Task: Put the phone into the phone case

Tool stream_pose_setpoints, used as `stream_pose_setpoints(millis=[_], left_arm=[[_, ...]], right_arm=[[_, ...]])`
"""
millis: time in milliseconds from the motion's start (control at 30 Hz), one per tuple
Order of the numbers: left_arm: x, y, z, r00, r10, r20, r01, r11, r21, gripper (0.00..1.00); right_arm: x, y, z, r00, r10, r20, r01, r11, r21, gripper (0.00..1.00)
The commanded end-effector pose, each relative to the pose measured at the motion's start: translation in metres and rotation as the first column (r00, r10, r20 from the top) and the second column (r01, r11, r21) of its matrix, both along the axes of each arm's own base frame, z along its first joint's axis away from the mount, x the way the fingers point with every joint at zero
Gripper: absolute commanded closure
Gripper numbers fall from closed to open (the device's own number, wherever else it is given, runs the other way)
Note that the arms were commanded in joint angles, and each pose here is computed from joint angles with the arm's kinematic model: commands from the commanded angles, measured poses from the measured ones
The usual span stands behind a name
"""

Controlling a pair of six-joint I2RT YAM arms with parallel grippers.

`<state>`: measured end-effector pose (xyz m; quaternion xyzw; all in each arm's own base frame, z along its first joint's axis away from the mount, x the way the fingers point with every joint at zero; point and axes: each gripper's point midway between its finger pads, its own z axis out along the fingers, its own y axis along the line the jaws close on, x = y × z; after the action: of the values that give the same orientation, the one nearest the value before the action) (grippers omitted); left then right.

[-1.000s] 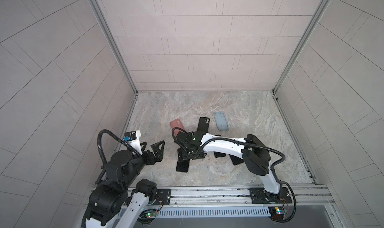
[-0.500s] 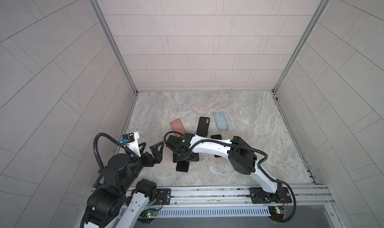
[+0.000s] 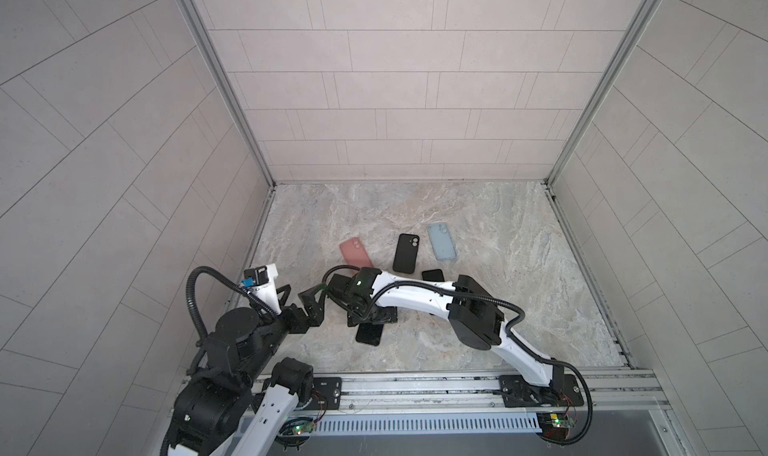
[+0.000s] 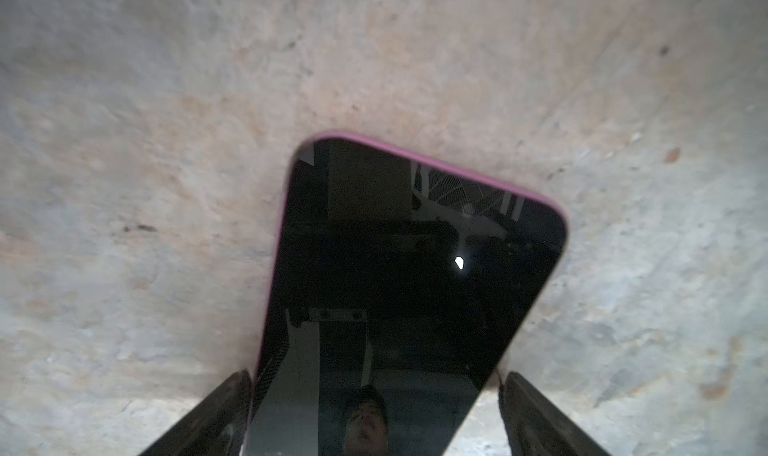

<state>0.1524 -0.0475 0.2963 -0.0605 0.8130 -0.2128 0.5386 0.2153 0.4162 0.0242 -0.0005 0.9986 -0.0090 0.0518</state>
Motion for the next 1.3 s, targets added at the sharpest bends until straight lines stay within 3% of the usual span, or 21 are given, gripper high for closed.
stream_pose_setpoints(millis=[0, 200, 367, 533, 667, 800, 933, 1267], left_arm=[[0.005, 0.001, -0.007, 1.000, 0.014, -0.024, -0.014, 1.000, 0.010, 0.00], [0.016, 0.003, -0.014, 0.997, 0.051, -0.060, -0.050, 0.998, 0.027, 0.00], [0.027, 0.002, -0.011, 0.998, 0.034, -0.049, -0.028, 0.993, 0.118, 0.00], [0.043, -0.012, -0.001, 1.000, 0.018, 0.018, -0.017, 1.000, -0.011, 0.00], [0.056, -0.011, -0.002, 0.999, 0.041, 0.011, -0.041, 0.999, 0.024, 0.00], [0.068, -0.020, -0.018, 0.996, 0.014, -0.083, -0.009, 0.998, 0.059, 0.00], [0.070, -0.029, -0.016, 0.997, -0.026, -0.069, 0.026, 1.000, 0.013, 0.00], [0.059, -0.039, -0.033, 0.986, -0.090, -0.139, 0.087, 0.996, -0.023, 0.00]], right_arm=[[0.006, -0.054, -0.002, 0.999, 0.035, 0.013, -0.032, 0.983, -0.179, 0.04], [0.016, -0.083, 0.008, 0.970, 0.244, 0.022, -0.235, 0.953, -0.189, 0.03], [0.015, -0.081, 0.011, 0.920, 0.393, 0.007, -0.391, 0.917, -0.075, 0.02], [0.012, -0.085, 0.023, 0.923, 0.385, -0.001, -0.385, 0.921, -0.057, 0.01], [0.000, -0.087, 0.033, 0.967, 0.253, 0.000, -0.253, 0.967, 0.026, 0.00], [-0.013, -0.094, 0.038, 1.000, -0.008, -0.018, 0.010, 0.993, 0.115, 0.00], [-0.020, -0.099, 0.041, 0.974, -0.221, -0.050, 0.225, 0.967, 0.117, 0.00], [-0.013, -0.088, 0.029, 0.883, -0.466, -0.060, 0.469, 0.870, 0.149, 0.01]])
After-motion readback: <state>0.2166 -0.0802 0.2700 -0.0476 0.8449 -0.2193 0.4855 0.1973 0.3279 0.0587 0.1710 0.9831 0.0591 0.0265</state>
